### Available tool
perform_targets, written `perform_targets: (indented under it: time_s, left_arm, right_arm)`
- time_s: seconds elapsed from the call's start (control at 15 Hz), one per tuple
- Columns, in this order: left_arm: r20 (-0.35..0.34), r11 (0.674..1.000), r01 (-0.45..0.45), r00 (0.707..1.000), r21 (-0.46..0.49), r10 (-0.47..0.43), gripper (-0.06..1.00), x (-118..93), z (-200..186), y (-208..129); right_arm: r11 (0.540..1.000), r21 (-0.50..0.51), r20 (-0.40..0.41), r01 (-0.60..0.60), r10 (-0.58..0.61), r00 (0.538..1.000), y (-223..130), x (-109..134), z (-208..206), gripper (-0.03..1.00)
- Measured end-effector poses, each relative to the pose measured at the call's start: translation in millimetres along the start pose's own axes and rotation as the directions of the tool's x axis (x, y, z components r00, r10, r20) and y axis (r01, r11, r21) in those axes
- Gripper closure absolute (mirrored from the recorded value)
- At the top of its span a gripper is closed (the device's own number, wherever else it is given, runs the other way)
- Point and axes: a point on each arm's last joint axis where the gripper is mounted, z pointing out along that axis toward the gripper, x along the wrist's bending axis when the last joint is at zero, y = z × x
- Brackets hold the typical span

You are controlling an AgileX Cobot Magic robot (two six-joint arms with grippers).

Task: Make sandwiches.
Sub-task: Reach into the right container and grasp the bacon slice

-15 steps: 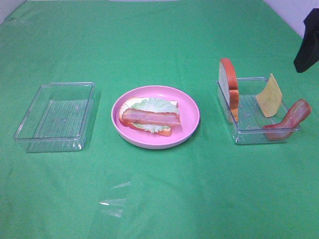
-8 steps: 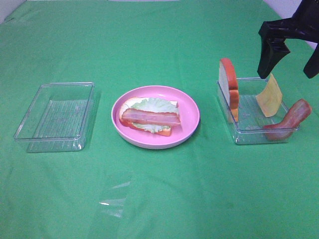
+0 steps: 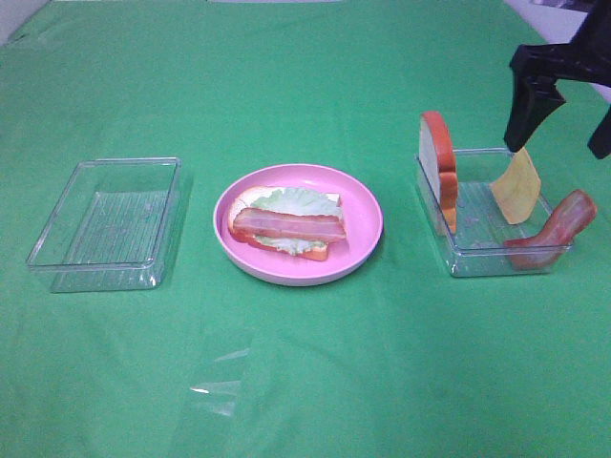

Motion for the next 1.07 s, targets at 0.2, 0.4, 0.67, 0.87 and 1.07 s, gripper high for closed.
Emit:
perform_targets:
  time_s: [0.2,0.4,0.67,0.87,1.07]
  left_arm:
    - [0.0,1.0,0.0,1.0,0.0,0.0,-0.05,0,0,0]
    - [0.0,1.0,0.0,1.0,0.0,0.0,-0.05,0,0,0]
    - [0.0,1.0,0.0,1.0,0.0,0.0,-0.05,0,0,0]
    - [0.0,1.0,0.0,1.0,0.0,0.0,-0.05,0,0,0]
    - [0.0,1.0,0.0,1.0,0.0,0.0,-0.05,0,0,0]
  right_arm:
    - [0.994,-0.013,-0.035,-0.107,0.106,0.994,-1,-39,-3,0.07]
    - [0.983,-0.025,-0.083,-0.182,0.179,0.98,-2,-71,0,0.07]
    - [0.993,-0.025,-0.135,-0.118,0.113,0.984,6,-72,15,0.07]
    - [0.994,0.024,-0.165,-0.109,0.112,0.98,12,-75,37,0.07]
    - [0.987,0.107,-0.185,-0.12,0.138,0.973,17,-82,70,0.07]
